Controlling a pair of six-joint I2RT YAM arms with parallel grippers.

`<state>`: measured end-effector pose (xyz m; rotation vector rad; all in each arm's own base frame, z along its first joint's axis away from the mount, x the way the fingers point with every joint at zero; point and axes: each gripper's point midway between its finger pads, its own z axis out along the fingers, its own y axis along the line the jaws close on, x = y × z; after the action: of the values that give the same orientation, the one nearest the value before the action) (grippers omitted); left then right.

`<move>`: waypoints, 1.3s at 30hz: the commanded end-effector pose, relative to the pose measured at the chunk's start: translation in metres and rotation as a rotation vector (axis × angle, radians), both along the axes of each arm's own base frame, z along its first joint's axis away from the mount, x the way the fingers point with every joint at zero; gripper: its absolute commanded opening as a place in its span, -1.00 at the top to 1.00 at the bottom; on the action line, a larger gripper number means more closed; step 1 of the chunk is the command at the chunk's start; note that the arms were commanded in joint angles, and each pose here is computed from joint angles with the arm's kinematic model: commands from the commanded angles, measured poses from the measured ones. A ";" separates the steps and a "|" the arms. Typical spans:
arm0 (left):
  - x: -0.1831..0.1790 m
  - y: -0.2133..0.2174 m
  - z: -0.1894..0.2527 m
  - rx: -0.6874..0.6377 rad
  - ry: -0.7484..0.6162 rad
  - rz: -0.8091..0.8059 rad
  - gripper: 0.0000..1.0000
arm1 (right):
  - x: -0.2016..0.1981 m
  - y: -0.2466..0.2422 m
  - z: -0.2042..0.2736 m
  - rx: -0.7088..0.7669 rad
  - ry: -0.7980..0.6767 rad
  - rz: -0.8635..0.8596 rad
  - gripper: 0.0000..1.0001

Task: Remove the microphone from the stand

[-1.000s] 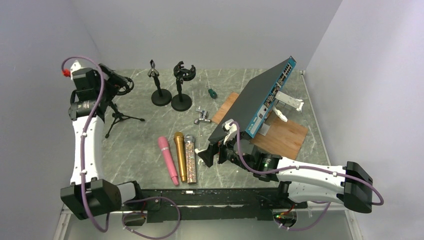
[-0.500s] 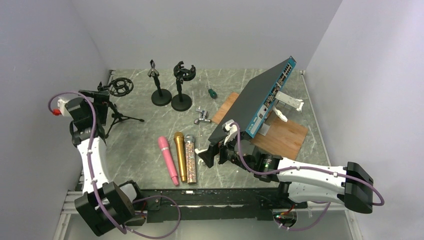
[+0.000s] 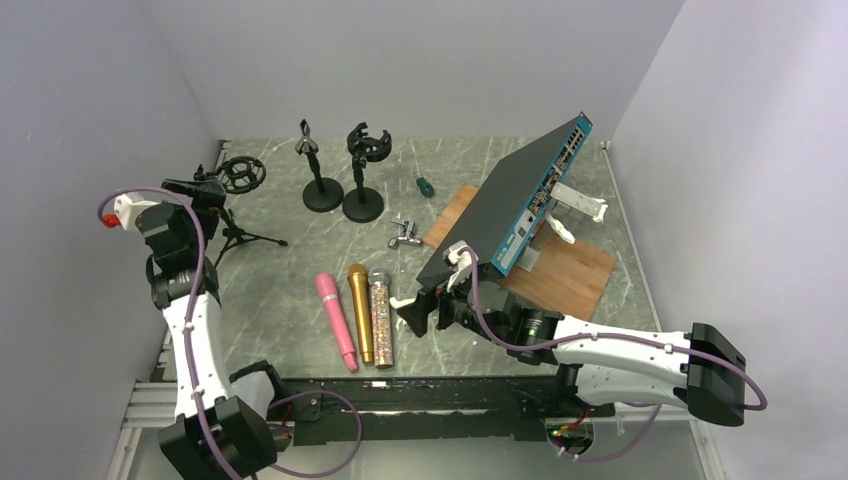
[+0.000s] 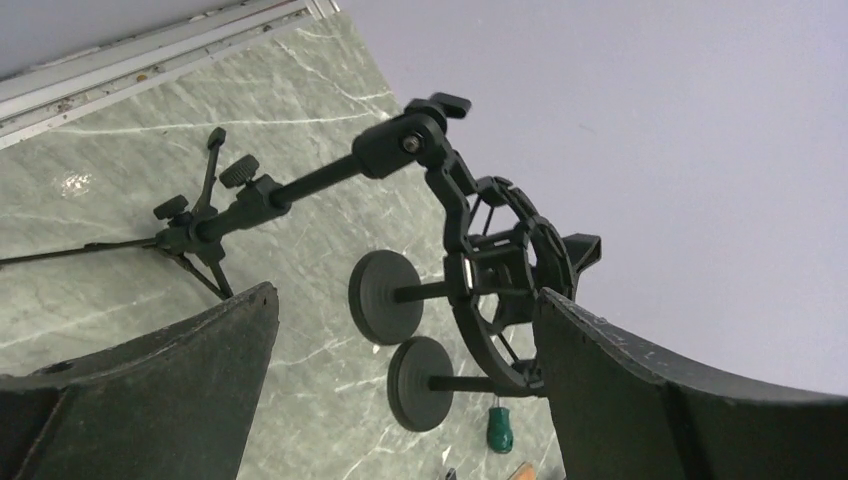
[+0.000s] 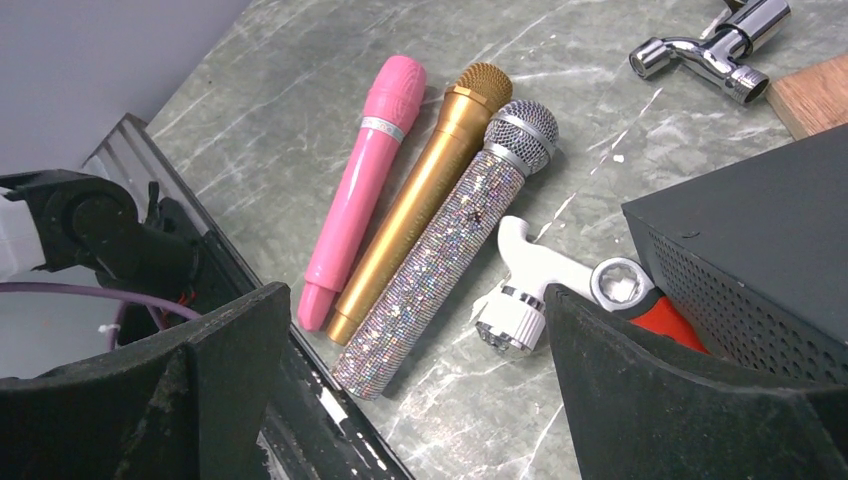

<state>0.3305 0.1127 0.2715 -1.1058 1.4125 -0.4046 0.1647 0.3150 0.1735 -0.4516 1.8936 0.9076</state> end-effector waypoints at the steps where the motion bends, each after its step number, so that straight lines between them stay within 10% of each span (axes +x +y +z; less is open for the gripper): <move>1: -0.021 0.000 0.006 0.046 0.092 0.068 -0.99 | 0.008 -0.002 -0.003 -0.014 0.002 -0.040 -1.00; 16: -0.022 -0.030 -0.157 -0.229 0.343 -0.015 -0.43 | 0.007 -0.004 -0.006 -0.009 0.011 -0.045 -0.99; 29: 0.026 -0.027 -0.197 -0.302 0.237 -0.101 -0.43 | 0.008 -0.014 -0.007 0.004 -0.005 -0.067 -1.00; 39: 0.053 -0.026 -0.244 -0.395 0.281 -0.127 -0.04 | 0.005 -0.015 0.002 0.038 -0.006 -0.056 -1.00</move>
<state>0.3699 0.0835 0.0334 -1.4467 1.7115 -0.6374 0.1588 0.3133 0.1707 -0.4757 1.8807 0.9319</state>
